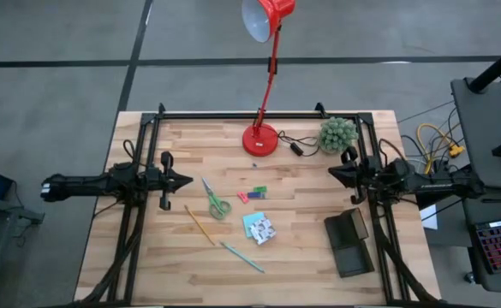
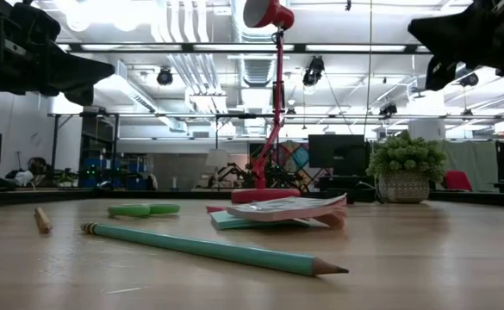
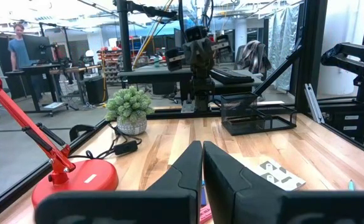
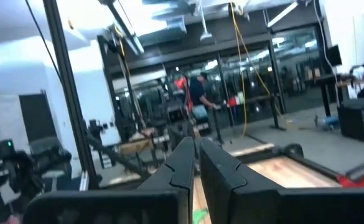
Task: Pick and place office supplies into organizer
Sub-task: Put the pink sticky note into the black desk organizer
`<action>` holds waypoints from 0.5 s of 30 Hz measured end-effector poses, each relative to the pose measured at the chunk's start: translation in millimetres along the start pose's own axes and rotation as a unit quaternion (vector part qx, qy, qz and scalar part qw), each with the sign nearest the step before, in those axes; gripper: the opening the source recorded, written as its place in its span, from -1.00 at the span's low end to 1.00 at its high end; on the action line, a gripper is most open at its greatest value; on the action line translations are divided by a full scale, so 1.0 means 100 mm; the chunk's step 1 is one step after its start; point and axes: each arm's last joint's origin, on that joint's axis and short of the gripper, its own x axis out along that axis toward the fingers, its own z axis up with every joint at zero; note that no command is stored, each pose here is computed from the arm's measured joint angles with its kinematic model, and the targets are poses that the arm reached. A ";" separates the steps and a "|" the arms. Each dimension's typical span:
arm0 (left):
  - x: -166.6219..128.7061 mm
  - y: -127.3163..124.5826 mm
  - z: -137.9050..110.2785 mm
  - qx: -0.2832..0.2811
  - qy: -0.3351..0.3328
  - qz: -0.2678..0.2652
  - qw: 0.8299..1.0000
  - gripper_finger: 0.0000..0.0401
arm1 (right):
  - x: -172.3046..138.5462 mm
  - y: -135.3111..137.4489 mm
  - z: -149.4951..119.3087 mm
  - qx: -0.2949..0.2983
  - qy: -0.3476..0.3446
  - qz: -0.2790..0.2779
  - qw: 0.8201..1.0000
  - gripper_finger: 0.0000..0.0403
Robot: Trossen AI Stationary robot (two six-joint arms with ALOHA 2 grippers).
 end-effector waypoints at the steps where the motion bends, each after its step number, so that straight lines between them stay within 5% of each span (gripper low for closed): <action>1: 0.00 0.00 0.00 0.000 0.000 0.000 1.000 -1.00 | 0.00 0.00 0.00 0.000 0.001 0.000 1.000 -0.91; 10: 0.00 0.00 0.00 0.000 -0.002 0.000 1.000 -1.00 | 0.00 0.00 -0.01 0.000 0.004 -0.001 1.000 -0.91; 15: -0.01 0.01 0.12 -0.004 -0.064 0.004 0.998 -1.00 | 0.00 0.00 0.00 0.000 0.000 0.000 1.000 -0.91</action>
